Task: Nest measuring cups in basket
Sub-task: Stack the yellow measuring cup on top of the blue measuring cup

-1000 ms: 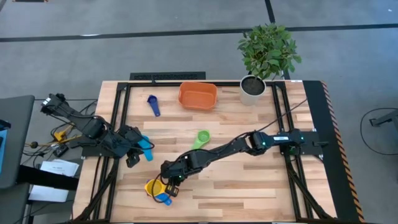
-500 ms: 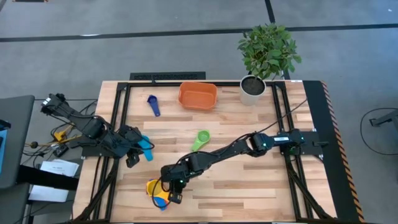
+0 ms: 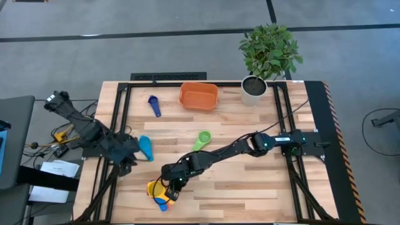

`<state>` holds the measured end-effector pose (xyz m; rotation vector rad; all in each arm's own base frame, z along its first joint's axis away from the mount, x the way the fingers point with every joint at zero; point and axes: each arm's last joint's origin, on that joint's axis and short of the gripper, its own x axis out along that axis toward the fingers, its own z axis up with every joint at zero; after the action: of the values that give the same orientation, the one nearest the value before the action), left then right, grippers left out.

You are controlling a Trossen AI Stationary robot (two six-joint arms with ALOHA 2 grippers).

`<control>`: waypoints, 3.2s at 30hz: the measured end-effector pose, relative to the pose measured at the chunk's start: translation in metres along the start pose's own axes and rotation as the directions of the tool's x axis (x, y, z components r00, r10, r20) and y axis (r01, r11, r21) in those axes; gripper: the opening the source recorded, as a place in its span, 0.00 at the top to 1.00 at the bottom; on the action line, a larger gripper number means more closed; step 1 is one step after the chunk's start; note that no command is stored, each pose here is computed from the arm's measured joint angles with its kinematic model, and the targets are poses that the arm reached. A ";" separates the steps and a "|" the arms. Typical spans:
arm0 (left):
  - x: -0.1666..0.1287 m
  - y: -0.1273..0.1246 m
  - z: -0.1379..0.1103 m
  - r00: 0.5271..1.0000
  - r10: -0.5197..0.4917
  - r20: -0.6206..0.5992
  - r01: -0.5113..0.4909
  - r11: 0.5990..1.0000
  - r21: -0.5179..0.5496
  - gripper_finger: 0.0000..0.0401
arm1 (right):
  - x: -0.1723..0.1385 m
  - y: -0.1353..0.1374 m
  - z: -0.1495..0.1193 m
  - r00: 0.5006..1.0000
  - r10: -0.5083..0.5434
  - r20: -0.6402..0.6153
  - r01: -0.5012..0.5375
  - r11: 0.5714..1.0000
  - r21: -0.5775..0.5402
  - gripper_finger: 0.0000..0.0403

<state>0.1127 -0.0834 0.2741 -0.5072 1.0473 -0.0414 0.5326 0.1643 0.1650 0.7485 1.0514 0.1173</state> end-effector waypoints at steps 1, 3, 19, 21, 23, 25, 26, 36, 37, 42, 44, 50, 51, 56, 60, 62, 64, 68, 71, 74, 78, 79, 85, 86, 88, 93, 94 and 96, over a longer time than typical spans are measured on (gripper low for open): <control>0.000 -0.002 -0.003 1.000 -0.010 -0.011 0.010 1.000 0.009 0.74 | 0.000 0.001 -0.002 1.000 -0.011 -0.002 0.011 1.000 0.022 0.97; -0.001 -0.006 -0.009 0.999 -0.025 -0.024 0.025 0.999 0.020 0.74 | 0.000 0.002 -0.005 0.999 -0.033 0.000 0.033 0.998 0.060 0.98; 0.032 -0.070 -0.059 0.991 -0.093 0.093 0.103 0.988 -0.115 0.74 | -0.008 0.018 -0.024 0.994 -0.103 -0.034 0.106 0.985 0.135 0.98; 0.045 -0.079 -0.066 0.993 -0.086 0.081 0.099 0.981 -0.169 0.74 | -0.018 0.021 -0.027 0.988 -0.148 -0.035 0.151 0.981 0.122 0.98; 0.059 -0.088 -0.072 0.993 -0.093 0.073 0.106 0.972 -0.210 0.74 | -0.021 0.024 -0.025 0.989 -0.148 -0.004 0.147 0.982 0.114 0.97; 0.073 -0.097 -0.077 0.991 -0.110 0.073 0.124 0.963 -0.238 0.74 | -0.020 0.024 -0.026 0.988 -0.155 0.001 0.154 0.981 0.119 0.98; 0.080 -0.102 -0.080 0.990 -0.120 0.075 0.135 0.960 -0.245 0.74 | -0.019 0.025 -0.027 0.989 -0.149 0.006 0.147 0.982 0.118 0.98; 0.135 -0.121 -0.095 0.985 -0.146 0.095 0.171 0.922 -0.347 0.74 | -0.009 0.034 -0.035 0.981 -0.166 0.101 0.155 0.982 0.104 0.98; 0.140 -0.121 -0.096 0.985 -0.144 0.096 0.169 0.920 -0.354 0.74 | -0.010 0.034 -0.034 0.980 -0.167 0.106 0.156 0.982 0.102 0.98; 0.156 -0.119 -0.097 0.990 -0.106 0.096 0.135 0.913 -0.385 0.74 | -0.009 0.032 -0.033 0.978 -0.176 0.108 0.167 0.982 0.092 0.98; 0.160 -0.118 -0.095 0.990 -0.097 0.102 0.129 0.913 -0.388 0.74 | -0.009 0.031 -0.032 0.978 -0.178 0.110 0.168 0.981 0.092 0.98; 0.166 -0.115 -0.079 0.988 -0.078 0.133 0.122 0.921 -0.371 0.74 | -0.010 0.030 -0.031 0.973 -0.193 0.126 0.190 0.981 0.034 0.98; 0.166 -0.114 -0.076 0.987 -0.078 0.137 0.123 0.923 -0.364 0.74 | -0.010 0.030 -0.031 0.973 -0.193 0.126 0.191 0.981 0.030 0.98; 0.170 -0.112 -0.065 0.988 -0.075 0.133 0.117 0.933 -0.341 0.74 | -0.010 0.030 -0.031 0.973 -0.193 0.126 0.191 0.981 0.026 0.98; 0.172 -0.110 -0.060 0.989 -0.070 0.131 0.111 0.934 -0.339 0.74 | -0.010 0.030 -0.030 0.973 -0.193 0.127 0.191 0.981 0.027 0.98; 0.172 -0.109 -0.059 0.989 -0.067 0.133 0.110 0.933 -0.343 0.74 | -0.010 0.029 -0.030 0.973 -0.193 0.128 0.192 0.981 0.027 0.98; 0.172 -0.109 -0.058 0.989 -0.066 0.135 0.109 0.932 -0.346 0.74 | -0.010 0.028 -0.028 0.972 -0.193 0.130 0.191 0.981 0.029 0.98; 0.172 -0.110 -0.057 0.988 -0.071 0.138 0.116 0.930 -0.350 0.74 | -0.011 0.028 -0.027 0.973 -0.189 0.134 0.188 0.982 0.018 0.98; 0.172 -0.110 -0.057 0.986 -0.081 0.143 0.128 0.923 -0.362 0.74 | -0.010 0.029 -0.027 0.974 -0.183 0.135 0.182 0.983 0.016 0.98; 0.172 -0.112 -0.056 0.983 -0.095 0.159 0.148 0.918 -0.368 0.74 | -0.010 0.033 -0.025 0.977 -0.144 0.157 0.147 0.989 -0.008 0.98; 0.173 -0.112 -0.053 0.982 -0.092 0.168 0.150 0.915 -0.375 0.74 | -0.010 0.042 -0.022 0.979 -0.054 0.196 0.070 0.995 -0.072 0.98; 0.173 -0.112 -0.053 0.981 -0.092 0.169 0.151 0.914 -0.377 0.74 | -0.010 0.043 -0.021 0.978 -0.042 0.203 0.059 0.995 -0.077 0.98; 0.173 -0.112 -0.050 0.979 -0.098 0.178 0.161 0.910 -0.383 0.74 | -0.010 0.039 -0.021 0.979 -0.069 0.193 0.087 0.992 -0.089 0.98; 0.173 -0.112 -0.050 0.979 -0.098 0.178 0.161 0.910 -0.383 0.74 | -0.010 0.037 -0.021 0.979 -0.087 0.186 0.104 0.991 -0.084 0.99; 0.173 -0.112 -0.050 0.979 -0.098 0.177 0.160 0.910 -0.384 0.74 | -0.011 0.034 -0.023 0.977 -0.125 0.174 0.140 0.987 -0.079 0.98; 0.173 -0.112 -0.050 0.979 -0.098 0.177 0.161 0.909 -0.385 0.74 | -0.012 0.034 -0.022 0.976 -0.128 0.174 0.149 0.982 -0.117 0.98; 0.173 -0.112 -0.050 0.979 -0.098 0.177 0.160 0.909 -0.385 0.74 | -0.012 0.034 -0.022 0.976 -0.125 0.176 0.148 0.981 -0.126 0.98; 0.173 -0.112 -0.050 0.979 -0.098 0.177 0.160 0.909 -0.385 0.74 | -0.012 0.035 -0.022 0.976 -0.120 0.180 0.145 0.981 -0.132 0.98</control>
<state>0.1822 -0.2478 0.1596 -0.9368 0.8694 0.0952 0.5176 0.1965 0.1897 0.5451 0.9156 0.0140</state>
